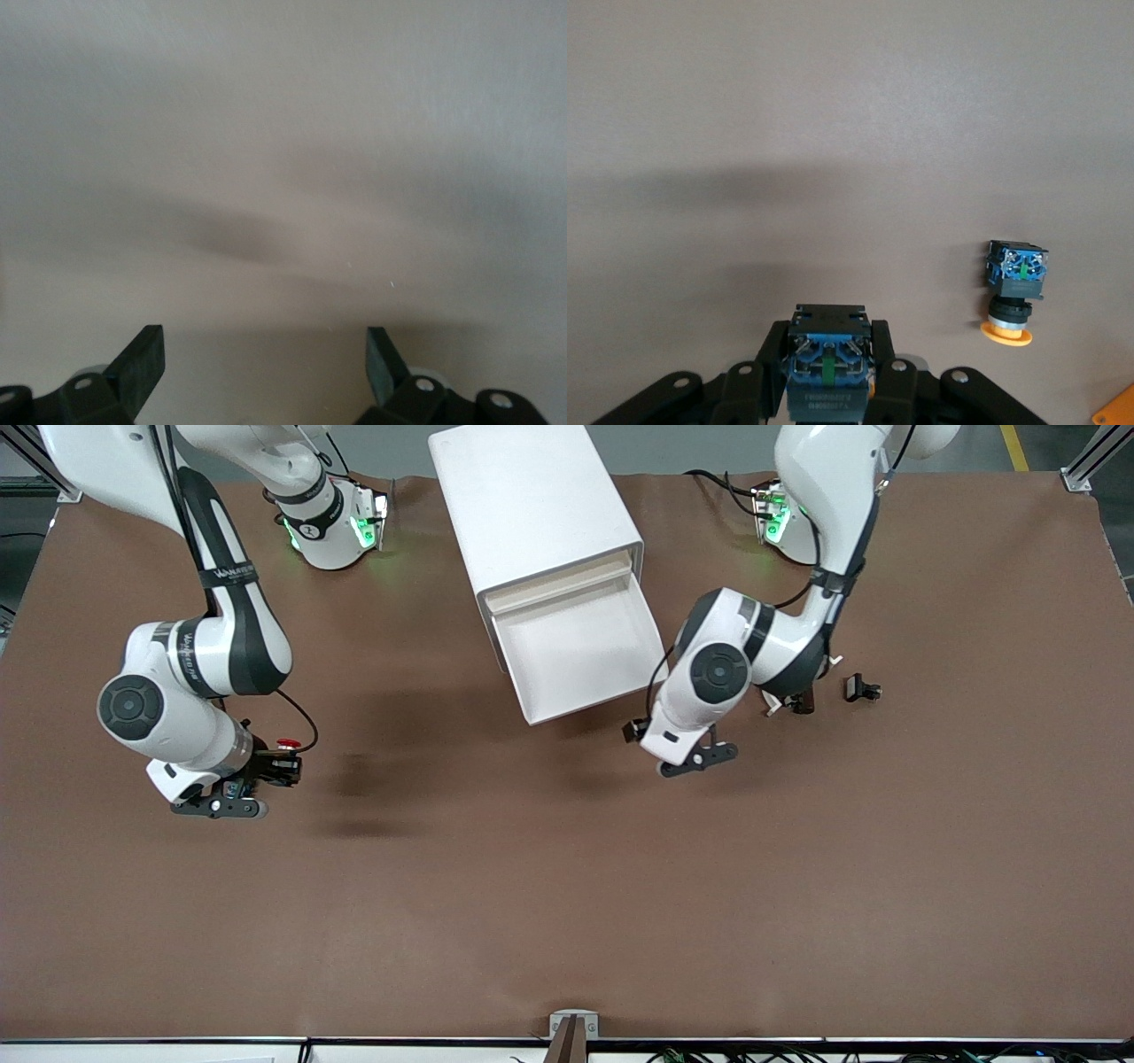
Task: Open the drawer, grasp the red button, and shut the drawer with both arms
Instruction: 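Push the drawer shut with the left gripper while the right gripper releases button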
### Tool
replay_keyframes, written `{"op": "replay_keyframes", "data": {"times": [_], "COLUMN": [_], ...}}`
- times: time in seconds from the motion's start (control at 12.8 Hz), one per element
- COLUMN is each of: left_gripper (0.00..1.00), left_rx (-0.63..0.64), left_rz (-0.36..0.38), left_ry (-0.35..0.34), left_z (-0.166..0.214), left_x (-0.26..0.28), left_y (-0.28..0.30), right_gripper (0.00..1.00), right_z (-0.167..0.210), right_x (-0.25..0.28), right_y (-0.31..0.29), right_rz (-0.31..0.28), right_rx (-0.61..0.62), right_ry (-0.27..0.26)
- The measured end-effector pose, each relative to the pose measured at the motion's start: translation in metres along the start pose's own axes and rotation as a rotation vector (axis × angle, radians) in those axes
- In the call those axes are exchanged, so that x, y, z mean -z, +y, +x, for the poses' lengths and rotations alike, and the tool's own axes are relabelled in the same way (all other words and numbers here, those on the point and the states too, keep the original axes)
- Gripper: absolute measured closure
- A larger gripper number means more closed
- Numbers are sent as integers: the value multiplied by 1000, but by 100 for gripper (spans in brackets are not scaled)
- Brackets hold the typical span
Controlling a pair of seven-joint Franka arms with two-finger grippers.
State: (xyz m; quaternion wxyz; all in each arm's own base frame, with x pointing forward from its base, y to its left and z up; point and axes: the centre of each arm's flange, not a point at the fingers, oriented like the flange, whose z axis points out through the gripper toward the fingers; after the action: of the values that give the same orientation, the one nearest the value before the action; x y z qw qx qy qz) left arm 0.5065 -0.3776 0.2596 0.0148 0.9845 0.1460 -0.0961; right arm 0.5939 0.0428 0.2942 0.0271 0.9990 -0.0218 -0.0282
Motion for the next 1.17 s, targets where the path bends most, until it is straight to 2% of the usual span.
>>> {"op": "replay_keyframes", "data": {"times": [0.23, 0.7, 1.17], "left_gripper": [0, 0, 0], "left_rx": [17, 13, 13], "left_rz": [12, 96, 124], "left_ry": [-39, -141, -178], "left_z": [-39, -103, -159], "left_x": [-3, -4, -15], "left_y": [24, 44, 65], "right_gripper": [59, 59, 59], "right_z": [-1, 5, 6], "right_x": [-20, -66, -96], "right_y": [12, 33, 41], "right_rz": [-4, -9, -13], "right_rx": [-10, 26, 38], "right_ry": [-9, -16, -26]}}
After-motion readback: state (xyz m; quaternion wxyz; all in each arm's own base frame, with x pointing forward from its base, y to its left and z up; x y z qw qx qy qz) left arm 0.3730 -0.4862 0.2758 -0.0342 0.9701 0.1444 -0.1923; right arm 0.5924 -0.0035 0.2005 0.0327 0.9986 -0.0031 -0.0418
